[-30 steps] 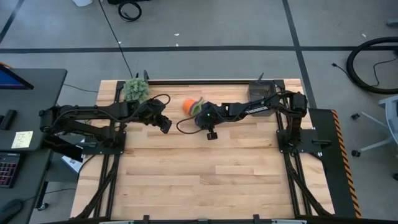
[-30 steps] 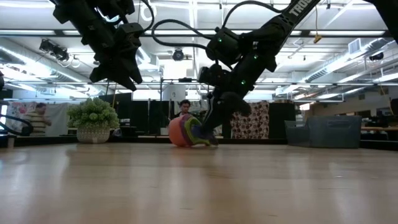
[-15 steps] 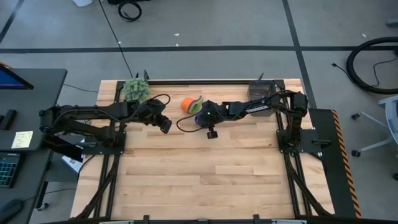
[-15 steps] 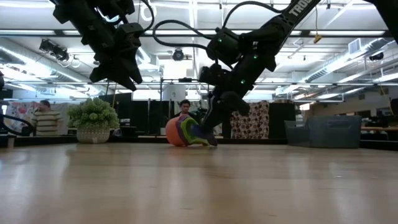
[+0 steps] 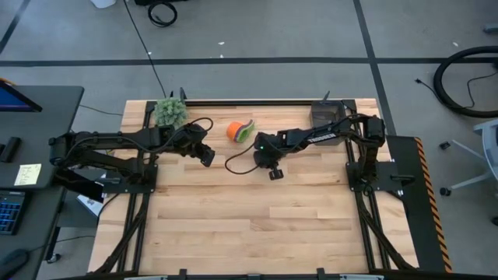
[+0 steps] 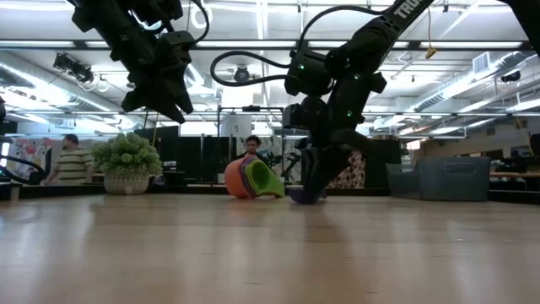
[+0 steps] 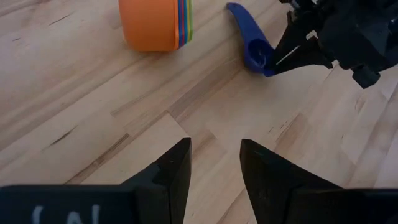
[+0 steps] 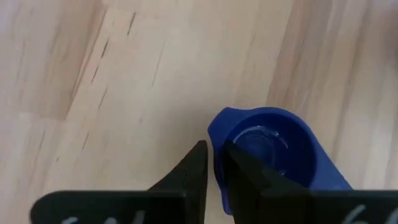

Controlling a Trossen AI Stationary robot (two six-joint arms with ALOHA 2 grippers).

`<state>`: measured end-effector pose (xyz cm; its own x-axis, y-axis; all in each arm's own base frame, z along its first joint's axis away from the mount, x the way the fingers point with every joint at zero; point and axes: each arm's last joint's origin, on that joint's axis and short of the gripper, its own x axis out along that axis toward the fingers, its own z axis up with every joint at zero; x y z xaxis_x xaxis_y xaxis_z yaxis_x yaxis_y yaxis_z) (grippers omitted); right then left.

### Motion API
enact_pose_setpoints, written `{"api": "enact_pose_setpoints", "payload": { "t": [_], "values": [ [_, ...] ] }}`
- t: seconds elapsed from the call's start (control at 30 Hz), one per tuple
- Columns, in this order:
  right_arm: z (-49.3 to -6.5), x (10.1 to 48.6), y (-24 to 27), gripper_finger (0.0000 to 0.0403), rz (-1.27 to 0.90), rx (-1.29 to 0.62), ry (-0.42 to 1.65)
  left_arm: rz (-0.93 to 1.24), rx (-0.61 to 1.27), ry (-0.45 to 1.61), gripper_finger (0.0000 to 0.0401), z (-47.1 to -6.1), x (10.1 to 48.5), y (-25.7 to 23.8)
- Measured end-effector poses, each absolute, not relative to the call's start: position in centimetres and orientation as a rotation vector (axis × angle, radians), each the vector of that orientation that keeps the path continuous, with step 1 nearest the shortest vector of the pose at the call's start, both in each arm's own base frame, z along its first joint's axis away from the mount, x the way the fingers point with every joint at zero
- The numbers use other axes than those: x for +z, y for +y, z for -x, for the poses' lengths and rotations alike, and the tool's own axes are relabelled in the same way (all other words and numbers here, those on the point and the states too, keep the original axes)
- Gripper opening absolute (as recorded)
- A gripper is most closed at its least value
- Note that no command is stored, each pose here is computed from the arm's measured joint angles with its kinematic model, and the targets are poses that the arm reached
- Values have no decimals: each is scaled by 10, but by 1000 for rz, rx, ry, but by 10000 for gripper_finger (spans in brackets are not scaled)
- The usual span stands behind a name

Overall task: Nest measuring cups in basket
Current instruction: Put the stack of measuring cups into the black bin

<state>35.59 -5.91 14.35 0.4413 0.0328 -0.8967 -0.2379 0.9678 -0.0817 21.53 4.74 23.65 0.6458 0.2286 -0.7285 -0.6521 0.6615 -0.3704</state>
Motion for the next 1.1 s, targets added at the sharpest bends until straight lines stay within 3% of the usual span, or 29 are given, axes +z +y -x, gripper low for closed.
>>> {"api": "enact_pose_setpoints", "payload": {
  "t": [0.33, 0.73, 1.1],
  "values": [
    [-359, 145, -40, 101, 246, 224, 1103, 703, 558, 691, 141, -215, 237, 47],
    [-373, 178, -25, 132, 329, 190, 1157, 728, 568, 685, 141, -215, 237, 47],
    [-363, 195, -54, 131, 529, -146, 1385, 851, 711, 582, 141, -214, 238, 57]
  ]
}}
